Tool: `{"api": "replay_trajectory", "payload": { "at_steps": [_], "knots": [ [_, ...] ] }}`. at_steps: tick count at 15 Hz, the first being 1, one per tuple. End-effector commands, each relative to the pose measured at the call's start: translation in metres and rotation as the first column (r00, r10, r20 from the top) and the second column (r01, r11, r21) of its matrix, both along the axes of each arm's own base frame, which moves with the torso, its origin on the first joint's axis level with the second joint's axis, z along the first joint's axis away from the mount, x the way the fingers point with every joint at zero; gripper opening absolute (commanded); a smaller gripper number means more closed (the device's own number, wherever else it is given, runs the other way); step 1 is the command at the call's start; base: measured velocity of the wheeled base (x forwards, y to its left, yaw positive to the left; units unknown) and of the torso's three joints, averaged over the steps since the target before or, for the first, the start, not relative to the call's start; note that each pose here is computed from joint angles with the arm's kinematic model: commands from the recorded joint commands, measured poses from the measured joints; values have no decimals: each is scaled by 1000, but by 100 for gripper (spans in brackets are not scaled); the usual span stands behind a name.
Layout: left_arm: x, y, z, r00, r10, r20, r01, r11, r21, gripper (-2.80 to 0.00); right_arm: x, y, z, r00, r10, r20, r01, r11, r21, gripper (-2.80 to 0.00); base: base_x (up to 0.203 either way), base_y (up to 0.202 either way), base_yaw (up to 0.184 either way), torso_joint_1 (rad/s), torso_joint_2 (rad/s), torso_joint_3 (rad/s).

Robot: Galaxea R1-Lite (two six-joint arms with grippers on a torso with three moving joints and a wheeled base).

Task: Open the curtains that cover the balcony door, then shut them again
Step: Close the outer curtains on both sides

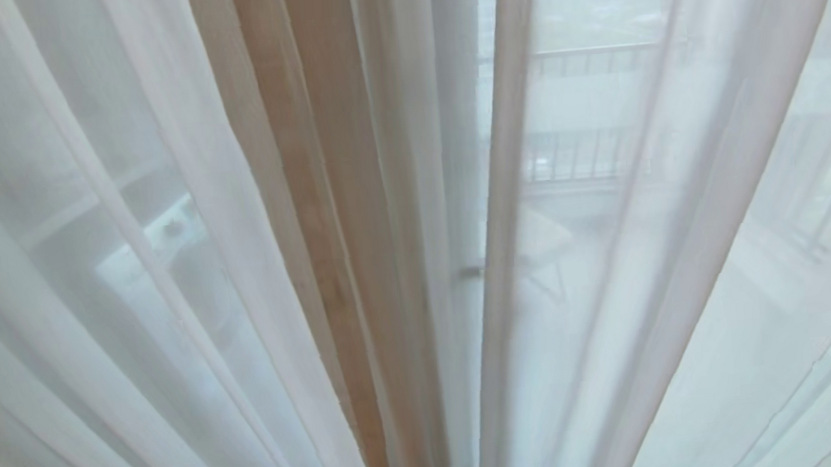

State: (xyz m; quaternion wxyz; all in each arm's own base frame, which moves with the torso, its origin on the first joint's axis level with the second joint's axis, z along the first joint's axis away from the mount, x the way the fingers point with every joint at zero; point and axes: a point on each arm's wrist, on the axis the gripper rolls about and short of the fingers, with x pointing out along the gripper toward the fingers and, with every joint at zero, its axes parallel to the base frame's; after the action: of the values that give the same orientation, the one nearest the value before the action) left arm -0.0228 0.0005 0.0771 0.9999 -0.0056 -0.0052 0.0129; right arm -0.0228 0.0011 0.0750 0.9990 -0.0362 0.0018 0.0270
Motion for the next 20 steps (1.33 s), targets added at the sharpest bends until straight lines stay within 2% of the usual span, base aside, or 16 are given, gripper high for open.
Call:
{"api": "replay_trajectory", "payload": {
  "at_steps": [1, 20],
  "knots": [
    [0, 0, 0, 1000, 1, 2, -1, 1000, -1, -280, 0, 0, 0, 1000, 1, 0, -1, 1000, -1, -280, 0, 188, -1, 6, 1, 2],
    [0, 0, 0, 1000, 3, 2, -3, 1000, 0, -280, 0, 0, 0, 1000, 1, -1, -1, 1000, -1, -280, 0, 193, 1, 4, 3, 3]
  ]
}}
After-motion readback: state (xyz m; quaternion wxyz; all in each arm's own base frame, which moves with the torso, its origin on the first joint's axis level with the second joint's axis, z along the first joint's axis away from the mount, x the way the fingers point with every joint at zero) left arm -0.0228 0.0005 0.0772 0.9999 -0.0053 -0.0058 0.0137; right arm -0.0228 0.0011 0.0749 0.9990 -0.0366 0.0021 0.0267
